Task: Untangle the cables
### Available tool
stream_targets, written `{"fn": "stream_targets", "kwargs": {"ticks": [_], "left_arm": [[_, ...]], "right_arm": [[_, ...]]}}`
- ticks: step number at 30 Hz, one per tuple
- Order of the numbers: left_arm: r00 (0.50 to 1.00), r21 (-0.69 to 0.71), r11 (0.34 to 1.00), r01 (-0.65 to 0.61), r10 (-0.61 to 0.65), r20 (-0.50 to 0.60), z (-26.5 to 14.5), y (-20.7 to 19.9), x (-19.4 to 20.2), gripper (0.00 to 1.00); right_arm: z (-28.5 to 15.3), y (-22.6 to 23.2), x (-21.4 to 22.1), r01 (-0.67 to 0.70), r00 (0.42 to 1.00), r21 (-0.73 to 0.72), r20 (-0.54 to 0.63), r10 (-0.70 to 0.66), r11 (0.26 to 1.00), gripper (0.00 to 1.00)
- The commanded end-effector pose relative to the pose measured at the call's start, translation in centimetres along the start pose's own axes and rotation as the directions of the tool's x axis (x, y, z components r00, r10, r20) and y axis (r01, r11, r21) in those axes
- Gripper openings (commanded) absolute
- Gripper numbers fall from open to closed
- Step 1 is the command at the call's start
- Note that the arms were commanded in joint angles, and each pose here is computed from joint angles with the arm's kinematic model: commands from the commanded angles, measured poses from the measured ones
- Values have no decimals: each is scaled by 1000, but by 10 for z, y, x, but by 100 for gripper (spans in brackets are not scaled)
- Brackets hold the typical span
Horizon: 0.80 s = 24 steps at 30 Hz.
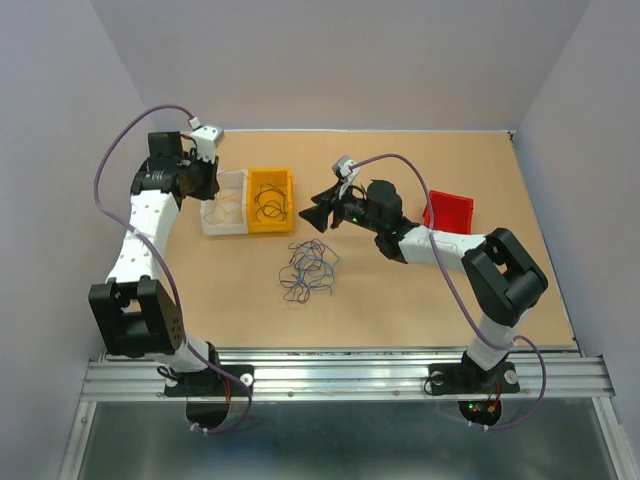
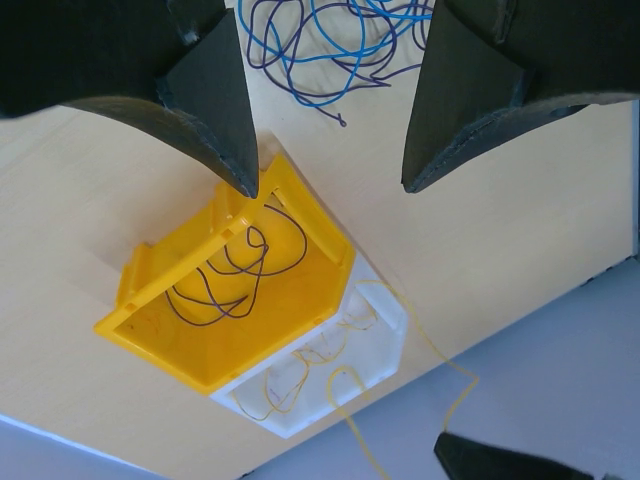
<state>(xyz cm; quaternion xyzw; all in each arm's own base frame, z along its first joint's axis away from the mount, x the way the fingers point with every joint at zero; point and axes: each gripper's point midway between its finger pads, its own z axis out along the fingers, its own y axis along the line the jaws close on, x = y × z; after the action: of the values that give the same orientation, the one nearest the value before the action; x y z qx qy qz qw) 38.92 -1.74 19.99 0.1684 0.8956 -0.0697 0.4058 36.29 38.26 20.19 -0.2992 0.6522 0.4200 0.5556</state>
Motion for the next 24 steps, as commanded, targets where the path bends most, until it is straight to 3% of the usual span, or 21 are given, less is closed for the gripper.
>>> {"fn": "stream_targets", "kwargs": {"ticks": [1, 6, 9, 12, 18, 24], "left_arm": [[996, 89, 996, 31, -38, 77, 9, -5, -42, 0], [984, 26, 1000, 7, -12, 180, 28, 20, -86, 0], [984, -61, 998, 18, -6, 177, 49, 42, -84, 0], [981, -118, 993, 29, -5, 196, 64, 52, -71, 0], [952, -27, 999, 44, -34, 306, 91, 24, -43, 0], [981, -141, 988, 62, -34, 191, 99, 38, -9, 0]], "right_arm": [[1, 4, -16, 28, 998, -12, 48, -27, 1000, 65], [-1, 4, -18, 33, 998, -6, 51, -32, 999, 65], [-2, 4, -19, 36, 998, -6, 53, -35, 999, 65], [-2, 4, -19, 37, 998, -6, 54, -37, 999, 65], [0, 5, -20, 33, 998, -13, 55, -32, 999, 65], [1, 5, -19, 32, 998, -10, 54, -31, 999, 65]]}}
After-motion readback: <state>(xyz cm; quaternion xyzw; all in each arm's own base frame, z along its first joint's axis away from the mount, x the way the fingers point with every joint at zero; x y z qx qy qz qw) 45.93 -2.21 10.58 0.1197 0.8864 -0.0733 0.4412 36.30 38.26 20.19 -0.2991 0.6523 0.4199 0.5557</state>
